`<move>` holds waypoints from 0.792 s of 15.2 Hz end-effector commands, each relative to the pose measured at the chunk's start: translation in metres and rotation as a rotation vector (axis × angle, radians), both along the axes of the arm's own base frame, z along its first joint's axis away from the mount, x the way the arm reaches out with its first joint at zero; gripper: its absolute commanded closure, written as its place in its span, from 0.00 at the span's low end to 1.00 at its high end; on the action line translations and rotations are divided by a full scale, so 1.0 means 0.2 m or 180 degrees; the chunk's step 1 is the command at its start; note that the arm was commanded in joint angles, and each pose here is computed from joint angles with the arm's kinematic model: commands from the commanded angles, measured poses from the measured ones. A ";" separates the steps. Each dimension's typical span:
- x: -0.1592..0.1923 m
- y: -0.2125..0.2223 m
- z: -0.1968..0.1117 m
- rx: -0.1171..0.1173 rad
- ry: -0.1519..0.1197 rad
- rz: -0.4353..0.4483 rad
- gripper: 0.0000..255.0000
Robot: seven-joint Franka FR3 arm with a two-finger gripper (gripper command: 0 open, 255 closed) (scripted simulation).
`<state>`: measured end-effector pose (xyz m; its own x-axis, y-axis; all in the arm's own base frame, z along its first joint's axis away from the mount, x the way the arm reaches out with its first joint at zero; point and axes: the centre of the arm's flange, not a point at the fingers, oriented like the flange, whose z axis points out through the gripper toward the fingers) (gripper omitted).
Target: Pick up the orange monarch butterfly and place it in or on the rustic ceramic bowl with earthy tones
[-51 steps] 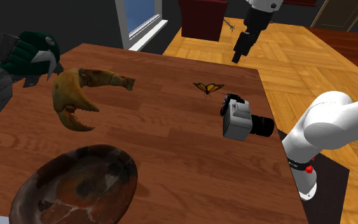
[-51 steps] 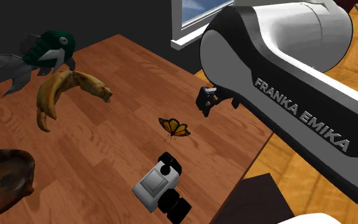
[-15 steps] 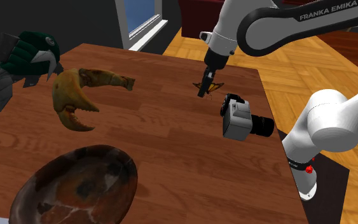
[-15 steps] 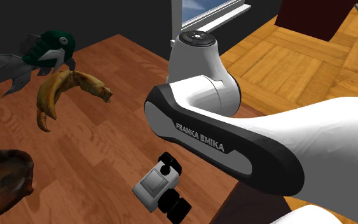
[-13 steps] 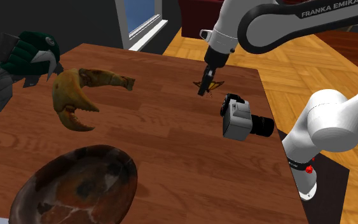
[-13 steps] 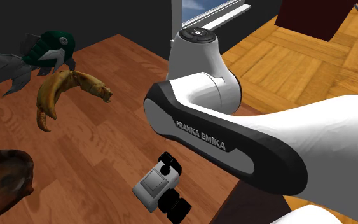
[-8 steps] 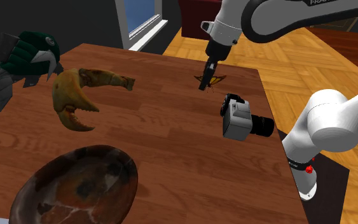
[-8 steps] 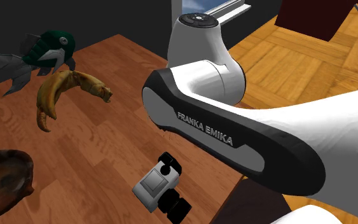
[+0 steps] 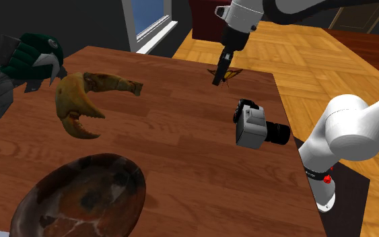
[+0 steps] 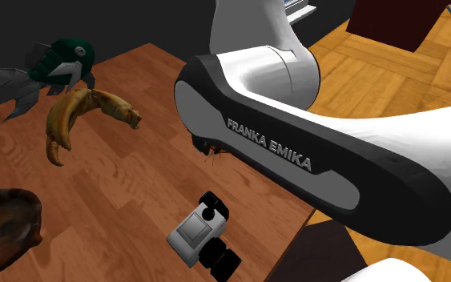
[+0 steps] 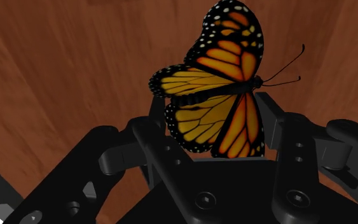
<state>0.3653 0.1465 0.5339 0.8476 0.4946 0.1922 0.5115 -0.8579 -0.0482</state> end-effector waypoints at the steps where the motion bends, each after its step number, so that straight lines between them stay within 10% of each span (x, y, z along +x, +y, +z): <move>1: 0.00 0.00 0.06 -0.0001 0.0001 0.0000 1.00; 12: 0.00 0.00 0.35 -0.0001 0.0001 0.0000 1.00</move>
<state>0.3652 0.1470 0.5988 0.8476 0.4946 0.1922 0.5115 -0.8579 -0.0480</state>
